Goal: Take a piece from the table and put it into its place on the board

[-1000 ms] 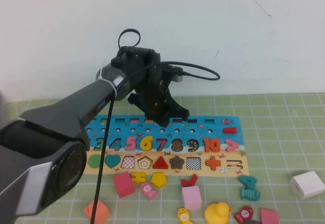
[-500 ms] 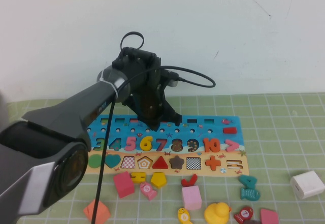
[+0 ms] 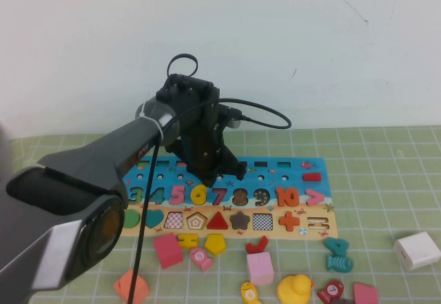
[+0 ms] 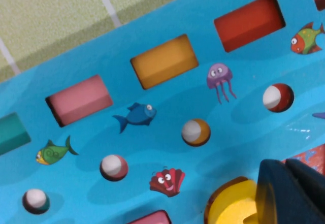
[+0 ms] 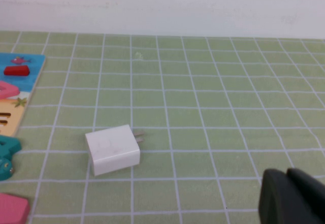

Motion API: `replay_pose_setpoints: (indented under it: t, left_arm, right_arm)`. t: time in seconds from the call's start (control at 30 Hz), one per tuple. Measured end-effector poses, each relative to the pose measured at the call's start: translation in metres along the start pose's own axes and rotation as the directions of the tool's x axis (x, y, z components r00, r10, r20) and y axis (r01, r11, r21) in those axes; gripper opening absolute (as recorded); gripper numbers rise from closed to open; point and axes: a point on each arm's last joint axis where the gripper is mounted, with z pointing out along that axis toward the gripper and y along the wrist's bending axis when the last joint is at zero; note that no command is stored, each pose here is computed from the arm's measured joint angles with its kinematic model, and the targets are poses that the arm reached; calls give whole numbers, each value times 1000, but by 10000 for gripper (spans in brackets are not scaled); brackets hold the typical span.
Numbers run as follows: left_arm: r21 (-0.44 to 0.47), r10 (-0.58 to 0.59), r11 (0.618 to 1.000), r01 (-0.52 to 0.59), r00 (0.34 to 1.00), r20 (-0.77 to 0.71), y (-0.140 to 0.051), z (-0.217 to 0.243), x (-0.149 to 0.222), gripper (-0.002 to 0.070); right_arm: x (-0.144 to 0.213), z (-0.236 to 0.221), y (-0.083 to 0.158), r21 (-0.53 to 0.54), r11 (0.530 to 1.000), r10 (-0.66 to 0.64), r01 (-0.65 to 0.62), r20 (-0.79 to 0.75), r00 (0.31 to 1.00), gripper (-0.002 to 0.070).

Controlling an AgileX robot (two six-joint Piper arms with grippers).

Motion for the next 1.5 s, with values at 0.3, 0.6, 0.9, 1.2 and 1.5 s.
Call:
replay_pose_setpoints:
  t: [0.3, 0.6, 0.9, 1.2, 1.5]
  left_arm:
    - [-25, -3, 1000, 3, 1000, -5, 10, 0, 1, -1]
    - [-31, -29, 999, 29, 1000, -7, 23, -4, 1, -1]
    - [-38, 94, 995, -89, 981, 167, 19, -91, -12, -1]
    - [-48, 153, 988, -146, 928, 338, 10, -224, 34, -1]
    - [-15, 89, 995, -94, 874, 478, 2, -272, 143, -1]
  right_arm:
    - [0, 0, 0, 0, 1000, 0, 0, 0, 1000, -1]
    - [0, 0, 0, 0, 1000, 0, 0, 0, 1000, -1]
    - [0, 0, 0, 0, 1000, 0, 0, 0, 1000, -1]
    - [0, 0, 0, 0, 1000, 0, 0, 0, 1000, -1]
    - [0, 0, 0, 0, 1000, 0, 0, 0, 1000, -1]
